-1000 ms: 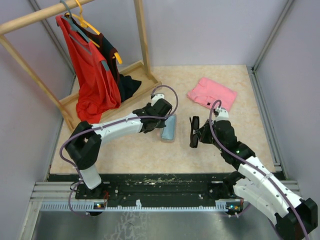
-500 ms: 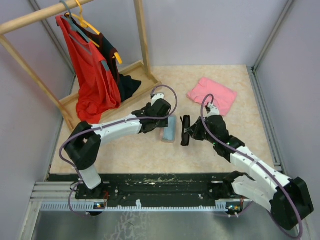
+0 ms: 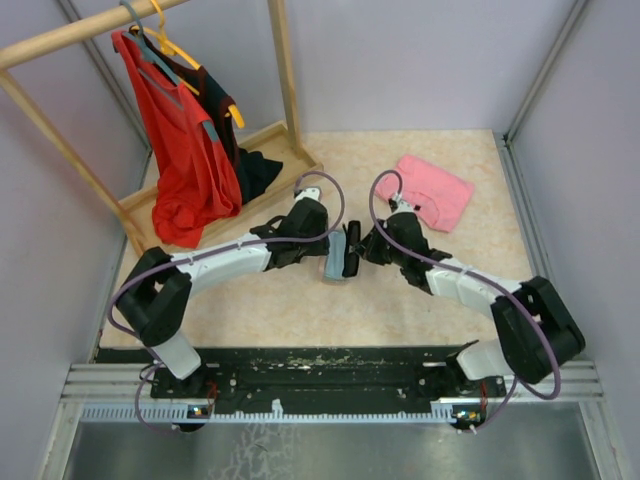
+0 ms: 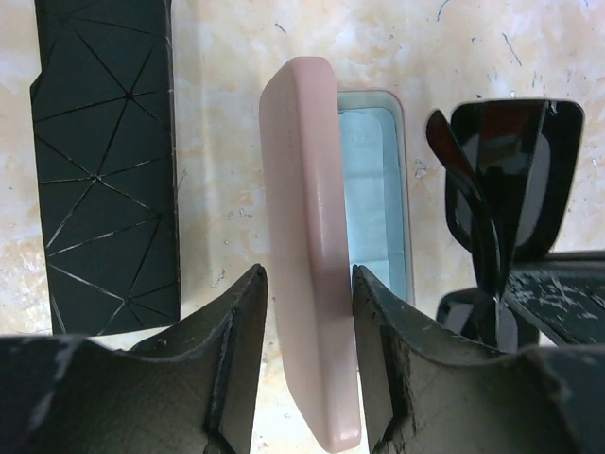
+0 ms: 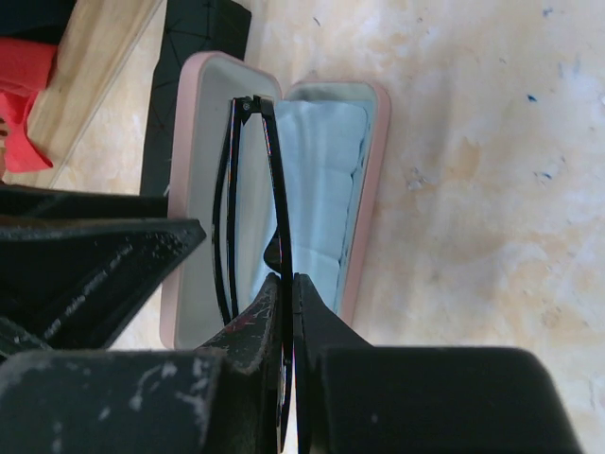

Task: Organize the sunglasses
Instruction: Place the sunglasses in the sunglasses case.

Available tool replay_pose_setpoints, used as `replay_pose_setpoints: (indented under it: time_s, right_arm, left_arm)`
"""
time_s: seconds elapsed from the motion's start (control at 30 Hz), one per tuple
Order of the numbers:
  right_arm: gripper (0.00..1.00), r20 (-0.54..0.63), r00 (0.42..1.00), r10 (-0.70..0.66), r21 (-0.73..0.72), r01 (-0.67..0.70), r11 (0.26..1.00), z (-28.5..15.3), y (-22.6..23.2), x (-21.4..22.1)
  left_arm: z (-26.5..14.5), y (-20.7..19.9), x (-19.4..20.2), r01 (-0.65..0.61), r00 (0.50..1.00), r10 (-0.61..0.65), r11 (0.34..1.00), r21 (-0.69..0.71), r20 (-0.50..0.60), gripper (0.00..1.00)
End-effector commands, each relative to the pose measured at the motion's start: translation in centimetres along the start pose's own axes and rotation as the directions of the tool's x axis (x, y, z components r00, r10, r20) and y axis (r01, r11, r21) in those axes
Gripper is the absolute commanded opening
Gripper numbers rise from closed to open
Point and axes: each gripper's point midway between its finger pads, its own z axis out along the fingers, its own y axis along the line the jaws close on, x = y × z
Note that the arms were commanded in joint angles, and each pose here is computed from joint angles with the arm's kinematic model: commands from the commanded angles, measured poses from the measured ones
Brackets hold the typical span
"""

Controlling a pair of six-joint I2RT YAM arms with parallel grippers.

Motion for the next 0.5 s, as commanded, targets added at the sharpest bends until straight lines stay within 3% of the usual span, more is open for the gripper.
replay_pose_setpoints:
  time_s: [0.0, 0.47]
  right_arm:
    - [0.0, 0.088, 0.996, 0.024, -0.132, -0.012, 0.991, 1.6, 4.0, -3.8]
    - [0.0, 0.013, 0.997, 0.075, -0.123, -0.072, 0.99, 5.0, 3.1, -2.0]
  left_arm:
    - [-0.1, -0.8, -0.6, -0.005, 1.0, 0.004, 0.998, 0.069, 0.014, 0.47]
    - [0.3, -1.1, -0.3, -0.001, 1.0, 0.001, 0.995, 0.097, -0.001, 0.46]
